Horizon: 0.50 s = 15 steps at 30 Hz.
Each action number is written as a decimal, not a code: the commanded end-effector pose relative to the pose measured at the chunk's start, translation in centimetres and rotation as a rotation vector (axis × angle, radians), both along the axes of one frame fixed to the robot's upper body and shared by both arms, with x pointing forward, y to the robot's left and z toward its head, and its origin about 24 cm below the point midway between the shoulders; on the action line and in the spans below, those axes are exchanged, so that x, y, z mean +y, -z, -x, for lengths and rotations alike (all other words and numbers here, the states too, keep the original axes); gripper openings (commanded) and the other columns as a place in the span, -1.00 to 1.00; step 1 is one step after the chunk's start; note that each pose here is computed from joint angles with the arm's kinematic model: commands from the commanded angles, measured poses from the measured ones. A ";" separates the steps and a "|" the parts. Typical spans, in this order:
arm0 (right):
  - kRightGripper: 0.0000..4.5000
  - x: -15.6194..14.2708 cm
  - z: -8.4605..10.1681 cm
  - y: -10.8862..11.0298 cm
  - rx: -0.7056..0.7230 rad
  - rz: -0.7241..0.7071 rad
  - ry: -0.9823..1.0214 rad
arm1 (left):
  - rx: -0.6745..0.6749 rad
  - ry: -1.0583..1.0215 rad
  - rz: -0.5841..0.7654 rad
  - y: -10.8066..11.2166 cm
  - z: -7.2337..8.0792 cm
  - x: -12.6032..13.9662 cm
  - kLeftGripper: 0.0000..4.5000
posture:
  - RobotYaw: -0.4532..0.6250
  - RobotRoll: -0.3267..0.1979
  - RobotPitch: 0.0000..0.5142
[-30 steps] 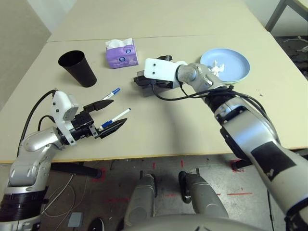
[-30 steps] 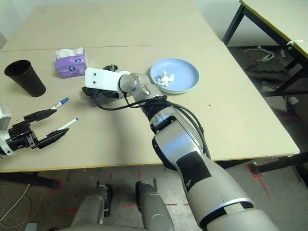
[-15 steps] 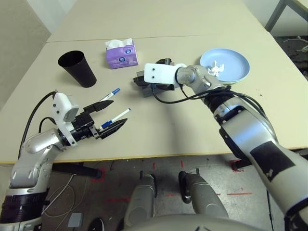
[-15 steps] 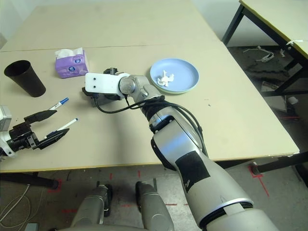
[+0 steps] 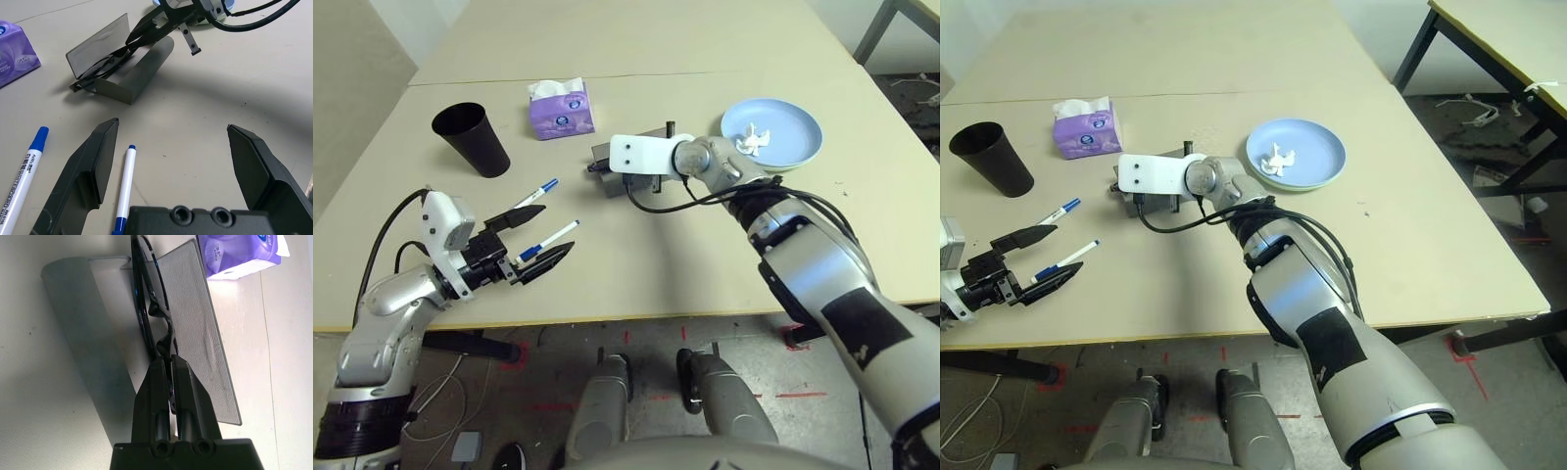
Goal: Organize and tidy the items on the table.
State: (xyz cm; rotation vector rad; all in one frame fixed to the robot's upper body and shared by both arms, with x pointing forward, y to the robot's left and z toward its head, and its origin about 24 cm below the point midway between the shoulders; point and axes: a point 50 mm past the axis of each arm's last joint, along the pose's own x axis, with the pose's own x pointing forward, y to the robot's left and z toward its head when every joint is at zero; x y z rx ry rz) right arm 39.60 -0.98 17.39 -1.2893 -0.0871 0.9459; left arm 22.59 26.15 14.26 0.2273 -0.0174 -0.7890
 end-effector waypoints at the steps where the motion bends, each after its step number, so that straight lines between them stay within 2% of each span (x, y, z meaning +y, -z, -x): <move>1: -1.00 0.2 0.2 0.6 0.019 0.016 -0.009 | -0.016 0.000 -0.004 -0.1 0.3 -0.1 1.00 | -0.11 0.25 -0.19; 15: -1.00 -1.7 -0.6 0.5 0.005 0.077 0.067 | -0.021 -0.005 0.007 0.0 0.3 -0.4 1.00 | -0.13 0.25 -0.19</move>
